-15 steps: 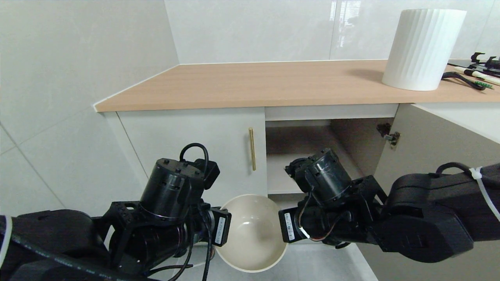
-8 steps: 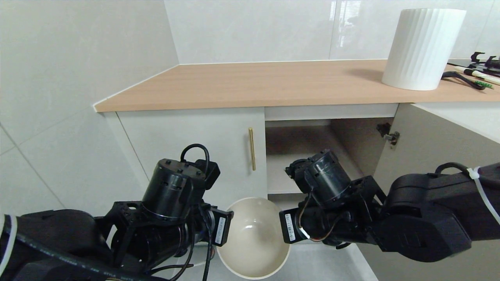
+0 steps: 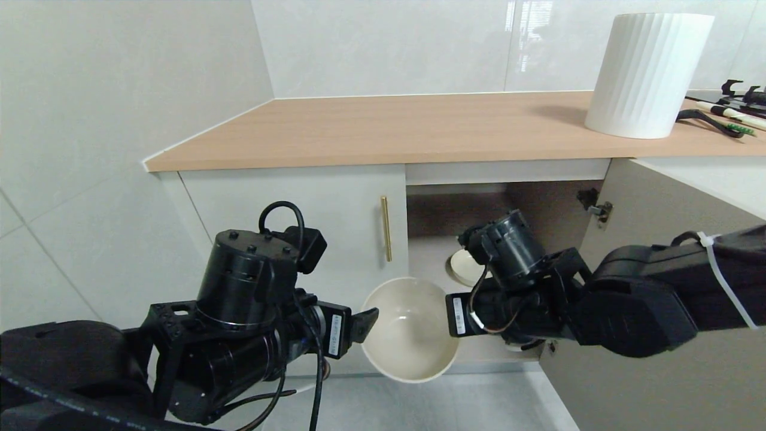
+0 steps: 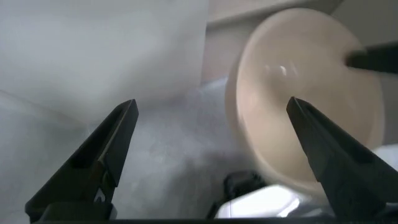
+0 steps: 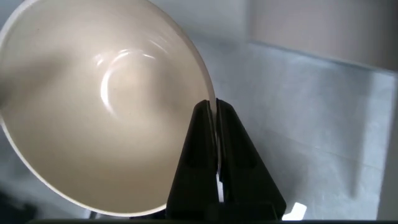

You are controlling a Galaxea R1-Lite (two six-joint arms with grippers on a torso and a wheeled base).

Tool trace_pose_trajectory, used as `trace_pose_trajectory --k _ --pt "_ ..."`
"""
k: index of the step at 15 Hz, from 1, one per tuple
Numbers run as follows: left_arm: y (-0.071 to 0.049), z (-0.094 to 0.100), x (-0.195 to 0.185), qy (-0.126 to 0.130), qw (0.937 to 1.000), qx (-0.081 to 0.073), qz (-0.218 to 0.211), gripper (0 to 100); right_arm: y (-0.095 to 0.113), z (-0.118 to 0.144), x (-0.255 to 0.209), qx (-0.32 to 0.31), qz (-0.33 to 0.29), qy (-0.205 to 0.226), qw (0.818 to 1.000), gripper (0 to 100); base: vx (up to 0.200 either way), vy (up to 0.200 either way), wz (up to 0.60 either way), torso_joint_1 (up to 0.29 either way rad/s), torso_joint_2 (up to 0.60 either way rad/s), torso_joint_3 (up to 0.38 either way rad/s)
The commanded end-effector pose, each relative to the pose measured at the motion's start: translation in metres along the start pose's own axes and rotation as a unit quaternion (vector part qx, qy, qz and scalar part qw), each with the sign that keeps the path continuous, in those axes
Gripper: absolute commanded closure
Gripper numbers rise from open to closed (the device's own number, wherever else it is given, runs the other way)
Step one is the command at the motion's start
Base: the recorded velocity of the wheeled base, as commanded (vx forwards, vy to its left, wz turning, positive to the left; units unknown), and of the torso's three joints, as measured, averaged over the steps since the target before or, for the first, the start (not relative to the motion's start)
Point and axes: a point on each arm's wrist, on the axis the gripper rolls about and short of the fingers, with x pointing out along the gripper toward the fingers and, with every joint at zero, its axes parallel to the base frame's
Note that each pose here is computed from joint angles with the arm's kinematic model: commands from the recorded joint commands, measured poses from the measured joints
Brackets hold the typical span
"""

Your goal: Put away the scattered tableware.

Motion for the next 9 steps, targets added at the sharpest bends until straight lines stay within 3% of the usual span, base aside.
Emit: trace_pose_trajectory --k 1,2,6,9 --pt "0.001 0.002 -0.002 -0.009 0.9999 -0.004 -0.001 0 -0.02 0.015 0.013 0.029 -0.024 -0.01 0.999 100 0.0 0.0 0.0 0.0 0.0 0.0" --pt "0.002 0.0 -0.001 -0.008 1.0 -0.003 -0.001 0 -0.031 0.023 0.016 0.047 -0.034 -0.019 0.998 100 0.0 0.0 0.0 0.0 0.0 0.0" --pt "0.002 -0.001 -0.002 -0.005 1.0 -0.001 0.001 0 -0.042 0.031 0.022 0.06 -0.047 -0.026 0.997 100 0.0 0.0 0.0 0.0 0.0 0.0" --pt "0.004 -0.001 -0.001 -0.005 1.0 -0.003 0.003 0 -0.045 0.032 0.027 0.062 -0.051 -0.025 0.996 100 0.2 0.0 0.0 -0.004 0.01 0.007"
